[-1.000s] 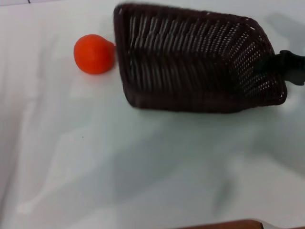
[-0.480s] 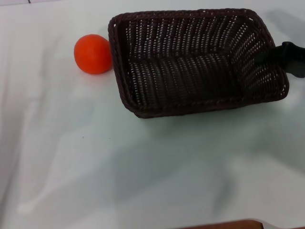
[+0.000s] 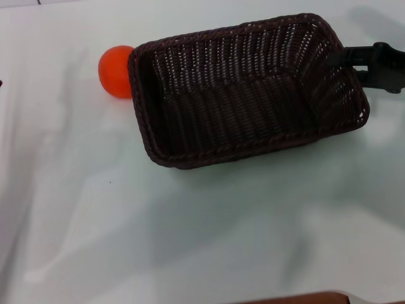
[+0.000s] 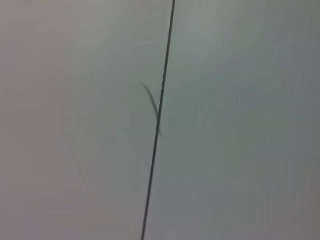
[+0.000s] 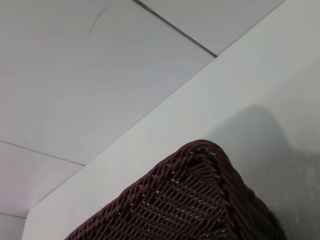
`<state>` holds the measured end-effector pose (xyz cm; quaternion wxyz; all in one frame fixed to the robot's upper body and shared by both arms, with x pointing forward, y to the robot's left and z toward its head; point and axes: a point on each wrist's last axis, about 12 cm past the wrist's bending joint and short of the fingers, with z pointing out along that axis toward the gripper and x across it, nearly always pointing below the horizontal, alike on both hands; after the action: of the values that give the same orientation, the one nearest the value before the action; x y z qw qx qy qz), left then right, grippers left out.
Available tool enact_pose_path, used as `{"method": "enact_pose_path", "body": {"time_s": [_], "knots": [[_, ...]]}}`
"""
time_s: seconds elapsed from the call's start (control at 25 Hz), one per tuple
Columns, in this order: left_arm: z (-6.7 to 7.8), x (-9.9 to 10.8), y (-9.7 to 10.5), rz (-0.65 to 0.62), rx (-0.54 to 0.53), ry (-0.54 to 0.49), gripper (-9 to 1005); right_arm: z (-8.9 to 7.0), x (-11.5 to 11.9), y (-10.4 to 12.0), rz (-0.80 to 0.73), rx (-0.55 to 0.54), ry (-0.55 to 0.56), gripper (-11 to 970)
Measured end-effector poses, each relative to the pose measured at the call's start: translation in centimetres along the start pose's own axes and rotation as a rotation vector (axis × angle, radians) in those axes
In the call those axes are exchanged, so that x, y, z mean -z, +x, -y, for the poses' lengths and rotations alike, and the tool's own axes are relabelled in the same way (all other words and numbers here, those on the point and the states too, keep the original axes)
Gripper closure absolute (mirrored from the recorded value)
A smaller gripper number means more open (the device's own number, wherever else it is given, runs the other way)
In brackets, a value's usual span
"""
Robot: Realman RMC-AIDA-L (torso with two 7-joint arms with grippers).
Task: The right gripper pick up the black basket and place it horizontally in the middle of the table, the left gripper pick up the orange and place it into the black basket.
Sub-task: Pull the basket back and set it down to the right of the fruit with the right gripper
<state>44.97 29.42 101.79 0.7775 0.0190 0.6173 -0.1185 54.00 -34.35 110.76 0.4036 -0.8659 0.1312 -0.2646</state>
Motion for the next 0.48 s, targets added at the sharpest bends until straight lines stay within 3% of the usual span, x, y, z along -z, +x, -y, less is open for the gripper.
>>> {"method": "enact_pose_path", "body": {"time_s": [0.28,0.48], "knots": [[-0.3,-0.9,0.5,-0.069,0.174,0.031,112,0.2,0.1,-0.3,0.029,-0.013,0.021,397],[-0.3,-2.2,0.7,-0.154,0.228,0.108,113,0.0,0.1,-0.9,0.049,-0.026,0.029,397]]}}
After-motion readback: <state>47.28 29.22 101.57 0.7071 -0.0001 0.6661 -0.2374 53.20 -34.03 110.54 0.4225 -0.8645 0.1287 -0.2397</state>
